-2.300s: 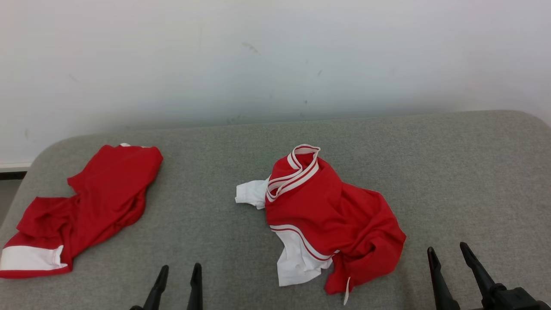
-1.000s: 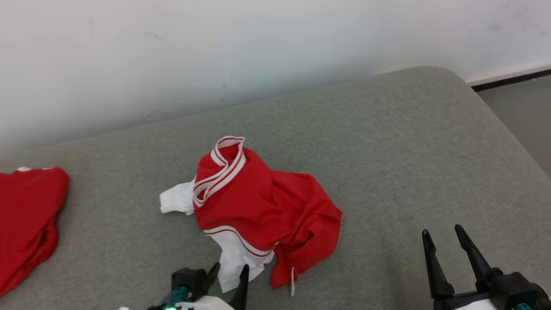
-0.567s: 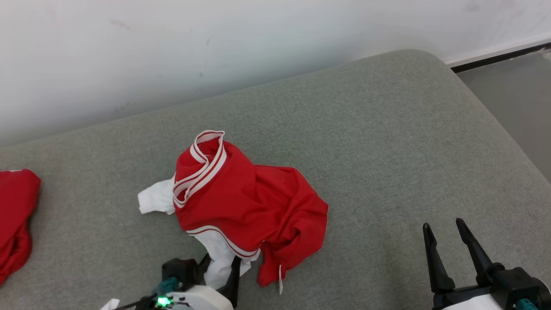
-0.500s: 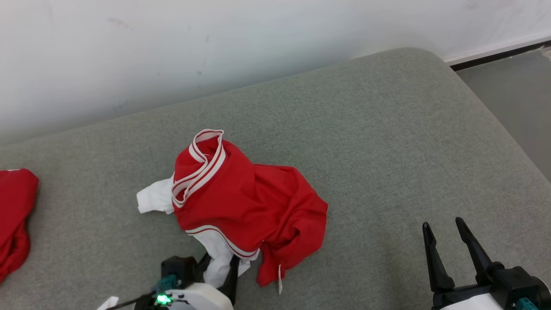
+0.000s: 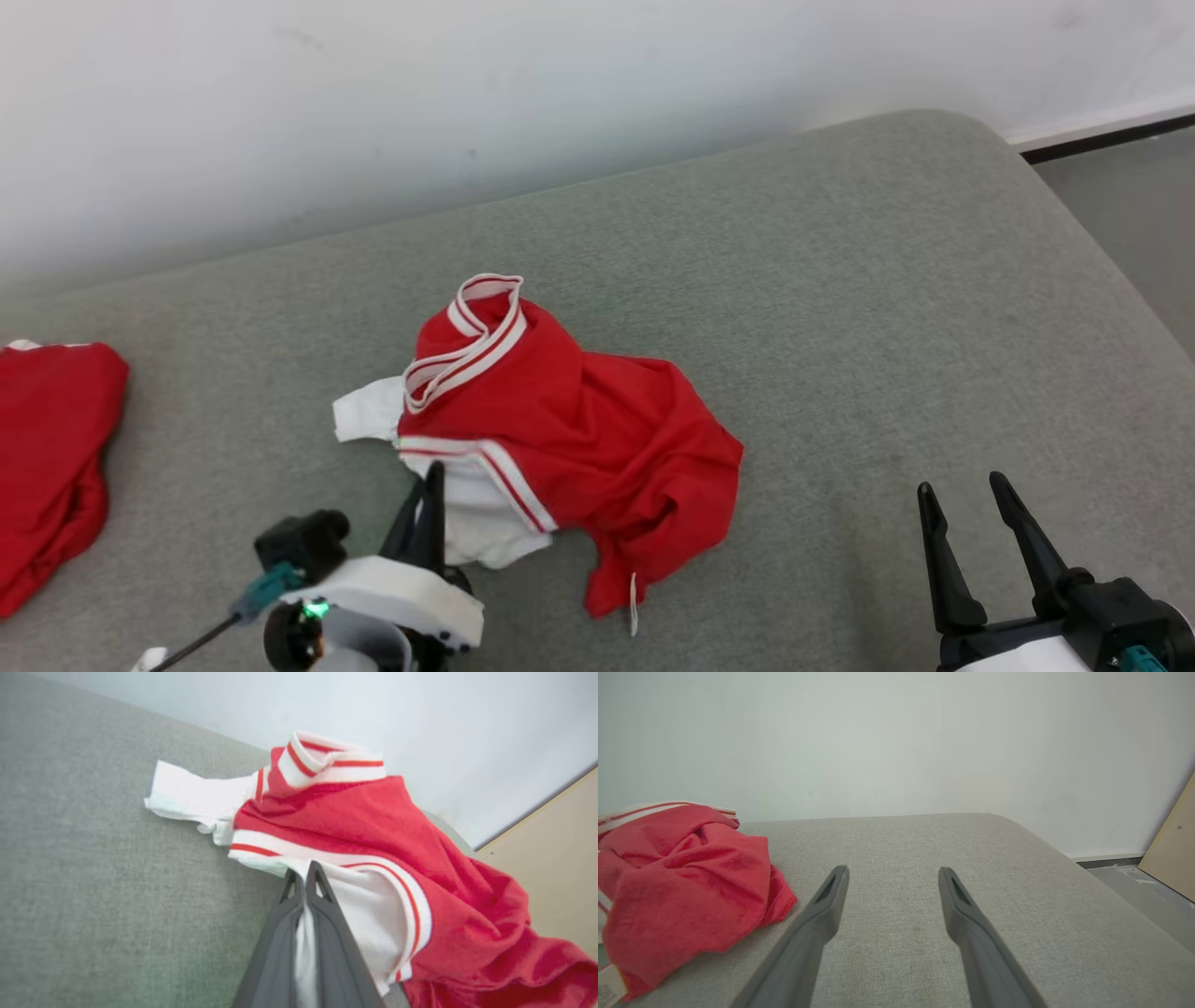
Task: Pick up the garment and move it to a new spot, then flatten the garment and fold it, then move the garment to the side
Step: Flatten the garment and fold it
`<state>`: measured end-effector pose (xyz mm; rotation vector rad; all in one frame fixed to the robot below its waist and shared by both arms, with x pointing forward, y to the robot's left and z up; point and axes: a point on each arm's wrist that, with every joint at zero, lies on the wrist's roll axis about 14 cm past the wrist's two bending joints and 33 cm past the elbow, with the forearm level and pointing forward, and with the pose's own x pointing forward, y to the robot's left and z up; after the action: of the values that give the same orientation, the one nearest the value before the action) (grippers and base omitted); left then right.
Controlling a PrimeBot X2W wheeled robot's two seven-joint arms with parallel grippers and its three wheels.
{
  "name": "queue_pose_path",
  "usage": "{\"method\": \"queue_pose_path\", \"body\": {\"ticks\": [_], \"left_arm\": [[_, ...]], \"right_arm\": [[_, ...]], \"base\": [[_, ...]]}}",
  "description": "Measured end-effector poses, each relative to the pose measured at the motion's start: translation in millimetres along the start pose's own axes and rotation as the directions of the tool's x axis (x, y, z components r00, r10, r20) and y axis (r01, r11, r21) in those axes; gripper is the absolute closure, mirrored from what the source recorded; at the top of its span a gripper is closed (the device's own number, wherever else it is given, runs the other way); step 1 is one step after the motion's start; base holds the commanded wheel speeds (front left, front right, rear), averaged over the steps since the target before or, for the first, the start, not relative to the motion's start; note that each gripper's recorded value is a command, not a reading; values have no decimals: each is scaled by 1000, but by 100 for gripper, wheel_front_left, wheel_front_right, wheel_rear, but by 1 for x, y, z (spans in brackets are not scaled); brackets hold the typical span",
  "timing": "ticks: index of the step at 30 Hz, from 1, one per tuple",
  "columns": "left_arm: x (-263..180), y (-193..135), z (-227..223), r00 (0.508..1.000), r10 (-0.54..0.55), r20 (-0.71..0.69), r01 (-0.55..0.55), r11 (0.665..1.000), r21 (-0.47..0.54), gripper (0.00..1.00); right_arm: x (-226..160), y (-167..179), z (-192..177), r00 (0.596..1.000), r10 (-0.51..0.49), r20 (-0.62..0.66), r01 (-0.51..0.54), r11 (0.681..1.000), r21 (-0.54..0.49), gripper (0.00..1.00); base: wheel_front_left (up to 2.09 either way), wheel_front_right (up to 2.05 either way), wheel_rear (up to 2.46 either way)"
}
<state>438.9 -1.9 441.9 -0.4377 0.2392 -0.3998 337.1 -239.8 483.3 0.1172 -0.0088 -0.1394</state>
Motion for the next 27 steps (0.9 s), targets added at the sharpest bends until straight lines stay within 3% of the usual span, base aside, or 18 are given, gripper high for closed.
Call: {"method": "queue_pose_path", "body": {"ticks": [6, 27], "left_arm": [[-3, 9, 65, 985, 12, 170, -7, 999, -32, 100], [-47, -23, 283, 900, -169, 402, 65, 963, 260, 100]], "right_arm": [[5, 16, 0, 999, 49, 3, -49, 999, 11, 0], [0, 42, 3, 992, 124, 20, -124, 992, 33, 0]], "base": [[0, 0, 0], [0, 0, 0]]}}
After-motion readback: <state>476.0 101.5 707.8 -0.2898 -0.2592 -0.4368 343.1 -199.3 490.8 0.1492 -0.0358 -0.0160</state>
